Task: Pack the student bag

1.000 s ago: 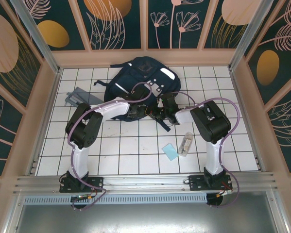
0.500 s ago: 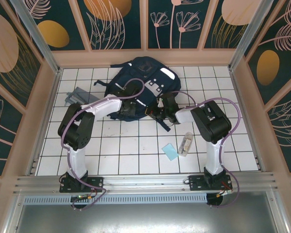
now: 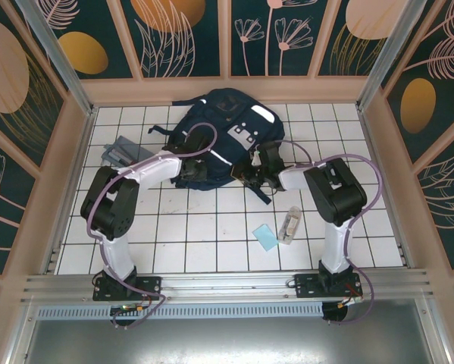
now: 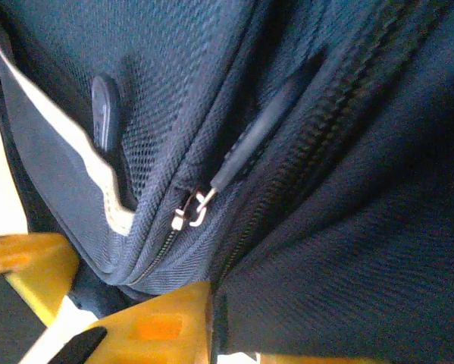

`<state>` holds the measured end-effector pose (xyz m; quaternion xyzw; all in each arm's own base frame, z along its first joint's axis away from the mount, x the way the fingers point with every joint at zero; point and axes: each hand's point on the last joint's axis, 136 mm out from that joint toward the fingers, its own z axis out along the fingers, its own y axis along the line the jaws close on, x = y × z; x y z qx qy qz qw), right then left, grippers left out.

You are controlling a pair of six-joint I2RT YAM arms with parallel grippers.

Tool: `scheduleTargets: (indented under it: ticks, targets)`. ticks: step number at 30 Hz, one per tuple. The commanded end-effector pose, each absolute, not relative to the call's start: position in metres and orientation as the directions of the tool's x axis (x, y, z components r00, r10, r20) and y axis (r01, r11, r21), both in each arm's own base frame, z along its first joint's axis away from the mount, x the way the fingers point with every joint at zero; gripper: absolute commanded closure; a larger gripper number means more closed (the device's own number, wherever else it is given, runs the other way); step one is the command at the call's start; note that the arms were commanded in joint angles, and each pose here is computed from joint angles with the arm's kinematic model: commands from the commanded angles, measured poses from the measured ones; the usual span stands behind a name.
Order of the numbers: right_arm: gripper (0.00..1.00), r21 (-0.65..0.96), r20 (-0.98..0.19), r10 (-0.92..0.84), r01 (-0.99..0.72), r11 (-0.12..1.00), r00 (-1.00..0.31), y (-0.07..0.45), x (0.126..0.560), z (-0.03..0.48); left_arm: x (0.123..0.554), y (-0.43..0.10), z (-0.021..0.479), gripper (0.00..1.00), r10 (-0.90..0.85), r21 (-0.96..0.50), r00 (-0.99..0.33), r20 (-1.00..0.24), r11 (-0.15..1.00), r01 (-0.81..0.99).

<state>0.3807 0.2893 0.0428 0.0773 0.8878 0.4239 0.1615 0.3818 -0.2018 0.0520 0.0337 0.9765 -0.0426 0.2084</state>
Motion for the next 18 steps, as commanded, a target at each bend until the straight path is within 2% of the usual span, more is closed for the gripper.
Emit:
scheduleTargets:
  ticks: [1, 3, 6, 13, 18]
  targets:
    - [0.71, 0.720, -0.339, 0.280, -0.056, 0.692, -0.898, 0.268, 0.394, 0.079, 0.372, -0.190, 0.032, 0.83, -0.010, -0.077, -0.917, -0.399, 0.997, 0.023]
    - [0.69, 0.695, -0.366, 0.245, -0.089, 0.713, -0.898, 0.269, 0.397, 0.094, 0.361, -0.186, 0.016, 0.94, -0.021, -0.080, -0.927, -0.373, 0.997, 0.010]
    - [0.68, 0.687, -0.380, 0.206, -0.126, 0.716, -0.902, 0.279, 0.402, 0.109, 0.347, -0.186, -0.002, 1.00, -0.048, -0.122, -0.940, -0.338, 0.993, -0.007]
    - [0.60, 0.728, -0.309, 0.215, -0.085, 0.680, -0.926, 0.308, 0.410, 0.092, 0.343, -0.188, -0.016, 1.00, -0.068, -0.155, -0.939, -0.338, 0.988, -0.016]
    - [0.51, 0.734, -0.227, 0.239, -0.005, 0.679, -0.944, 0.311, 0.397, 0.073, 0.345, -0.194, -0.012, 1.00, -0.066, -0.181, -0.934, -0.350, 0.983, -0.001]
